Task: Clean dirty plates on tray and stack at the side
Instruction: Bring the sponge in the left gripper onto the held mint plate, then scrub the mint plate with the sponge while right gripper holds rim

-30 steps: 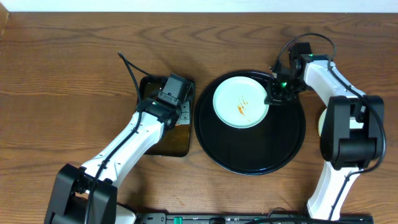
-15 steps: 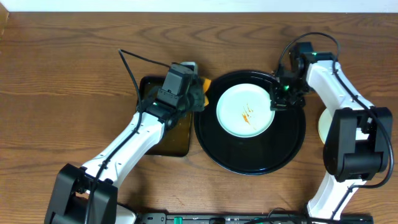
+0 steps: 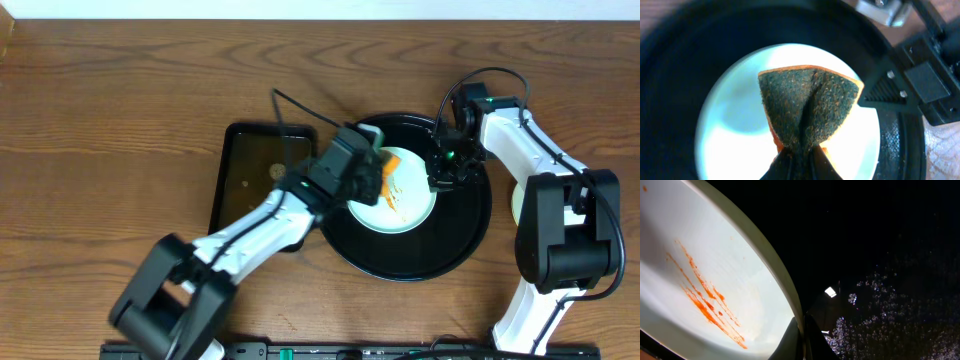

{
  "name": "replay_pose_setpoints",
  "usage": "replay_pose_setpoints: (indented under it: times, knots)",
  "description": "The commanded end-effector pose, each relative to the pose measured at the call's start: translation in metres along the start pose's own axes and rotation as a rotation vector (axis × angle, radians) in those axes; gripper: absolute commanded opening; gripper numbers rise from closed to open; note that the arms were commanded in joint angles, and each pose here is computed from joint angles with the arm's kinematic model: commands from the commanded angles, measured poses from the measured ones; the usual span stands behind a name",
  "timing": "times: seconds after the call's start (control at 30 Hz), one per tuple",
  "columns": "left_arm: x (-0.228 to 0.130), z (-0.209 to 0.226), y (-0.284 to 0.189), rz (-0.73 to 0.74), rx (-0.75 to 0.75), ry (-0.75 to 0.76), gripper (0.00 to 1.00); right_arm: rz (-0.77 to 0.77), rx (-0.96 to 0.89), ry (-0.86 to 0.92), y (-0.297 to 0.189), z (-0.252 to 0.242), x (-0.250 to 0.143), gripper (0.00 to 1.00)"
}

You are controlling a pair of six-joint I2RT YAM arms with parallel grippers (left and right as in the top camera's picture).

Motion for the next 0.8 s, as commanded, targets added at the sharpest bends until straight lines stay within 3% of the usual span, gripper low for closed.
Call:
replay_pose_setpoints:
  times: [0.0,0.47,0.77]
  knots:
    - [-0.013,-0.003,0.017,0.033,-0.014,-0.034,0.08,0.0,-0.006,-0.005,0.0,0.006,-0.001,0.01]
    - [-0.041,-0.027,0.059,0.087,-0.153,-0.147,0.08,0.006,-0.008,-0.03,0.002,0.015,-0.001,0.01]
    - [-0.059,0.0,0.068,0.137,0.006,-0.192,0.08,0.01,-0.031,-0.022,0.002,0.014,-0.001,0.01]
Point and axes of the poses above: each gripper's point midway between its finger pads, its own y axis out along the fingers, its own z axis along the line the jaws close on, x = y × z, the point moved 7 cm from there along -y, back along the fingers, and after that the axes turned 11 degrees about -y, right-handed, at the moved point
